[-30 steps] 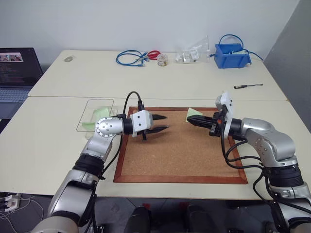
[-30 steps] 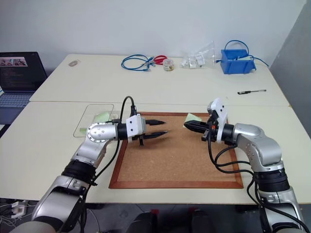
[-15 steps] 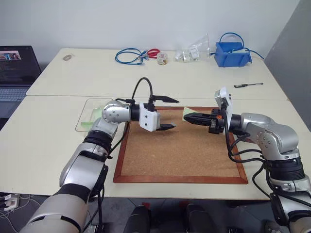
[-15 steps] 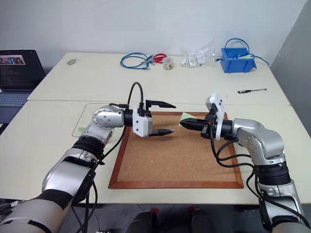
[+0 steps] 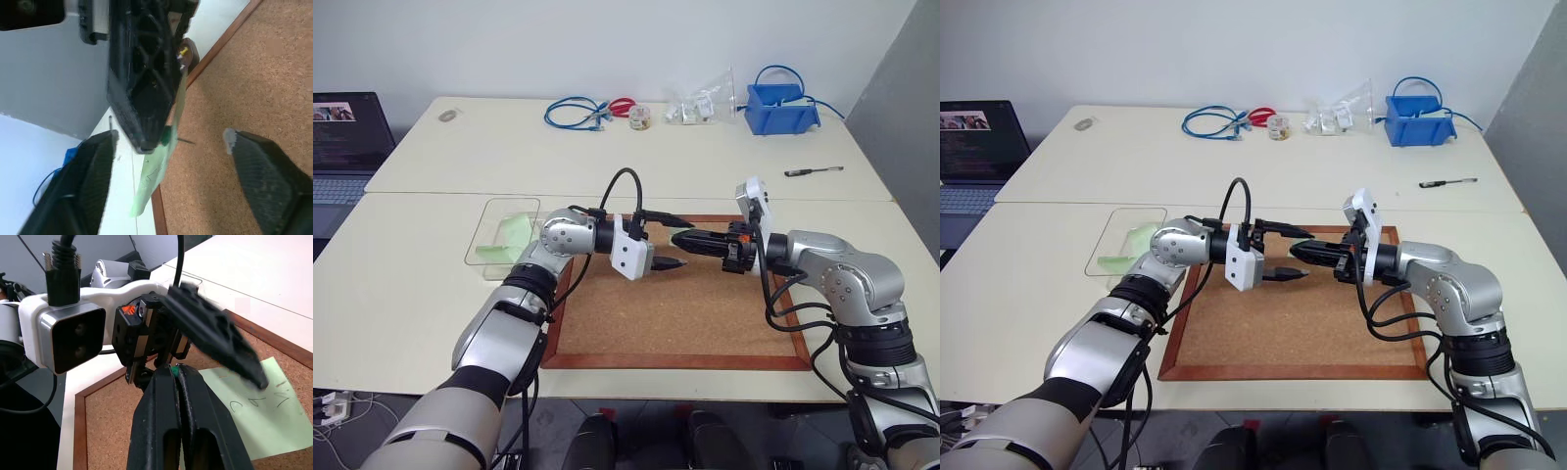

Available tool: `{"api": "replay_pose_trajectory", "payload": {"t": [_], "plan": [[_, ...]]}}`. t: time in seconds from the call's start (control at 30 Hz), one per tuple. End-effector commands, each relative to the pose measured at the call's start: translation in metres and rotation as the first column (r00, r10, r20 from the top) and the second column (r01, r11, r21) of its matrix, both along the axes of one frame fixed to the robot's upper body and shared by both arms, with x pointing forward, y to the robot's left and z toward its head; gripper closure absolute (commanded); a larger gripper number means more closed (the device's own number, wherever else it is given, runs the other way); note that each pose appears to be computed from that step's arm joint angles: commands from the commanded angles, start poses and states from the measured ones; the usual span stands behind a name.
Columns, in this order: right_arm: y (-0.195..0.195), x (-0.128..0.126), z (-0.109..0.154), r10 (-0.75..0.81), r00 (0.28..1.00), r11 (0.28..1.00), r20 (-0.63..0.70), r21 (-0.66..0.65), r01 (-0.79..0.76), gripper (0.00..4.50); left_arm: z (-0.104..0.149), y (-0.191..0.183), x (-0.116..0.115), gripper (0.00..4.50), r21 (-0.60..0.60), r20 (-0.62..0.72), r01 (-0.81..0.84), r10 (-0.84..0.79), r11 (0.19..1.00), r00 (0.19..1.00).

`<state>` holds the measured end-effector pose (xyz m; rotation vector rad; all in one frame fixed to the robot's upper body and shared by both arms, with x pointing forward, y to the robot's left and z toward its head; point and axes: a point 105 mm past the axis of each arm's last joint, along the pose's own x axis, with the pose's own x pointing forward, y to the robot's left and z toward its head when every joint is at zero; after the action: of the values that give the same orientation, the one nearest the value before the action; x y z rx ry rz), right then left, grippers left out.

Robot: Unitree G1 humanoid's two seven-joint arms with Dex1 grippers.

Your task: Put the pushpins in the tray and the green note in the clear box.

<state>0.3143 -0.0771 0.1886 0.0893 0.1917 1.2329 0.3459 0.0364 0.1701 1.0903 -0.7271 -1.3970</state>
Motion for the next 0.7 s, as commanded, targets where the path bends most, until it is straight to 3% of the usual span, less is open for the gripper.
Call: {"api": "replay_pose_trajectory", "payload": {"t": [0.03,0.5,0.57,0.7], "plan": [[0.0058,-0.0068,0.0118,0.040,0.998,0.999,0.039,0.023,-0.041,4.50,0.0098,0.0025,0.0011,1.53,-0.020,0.035,-0.001,0.001,1.000,0.999],[0.0038,-0.0069,0.0126,0.044,0.998,0.999,0.033,0.017,-0.045,4.50,0.0142,0.0041,0.0074,4.19,-0.037,0.021,-0.037,0.038,0.999,0.999],[0.0034,-0.0066,0.0124,0.042,0.999,0.999,0.032,0.016,-0.043,4.50,0.0143,0.0037,0.0073,4.47,-0.039,0.023,-0.036,0.037,0.999,0.999],[0.0000,-0.0020,0.0124,0.011,0.999,1.000,0.034,0.020,-0.011,4.50,0.0150,0.0041,0.0071,4.47,-0.046,0.043,-0.041,0.043,0.998,0.998]]}}
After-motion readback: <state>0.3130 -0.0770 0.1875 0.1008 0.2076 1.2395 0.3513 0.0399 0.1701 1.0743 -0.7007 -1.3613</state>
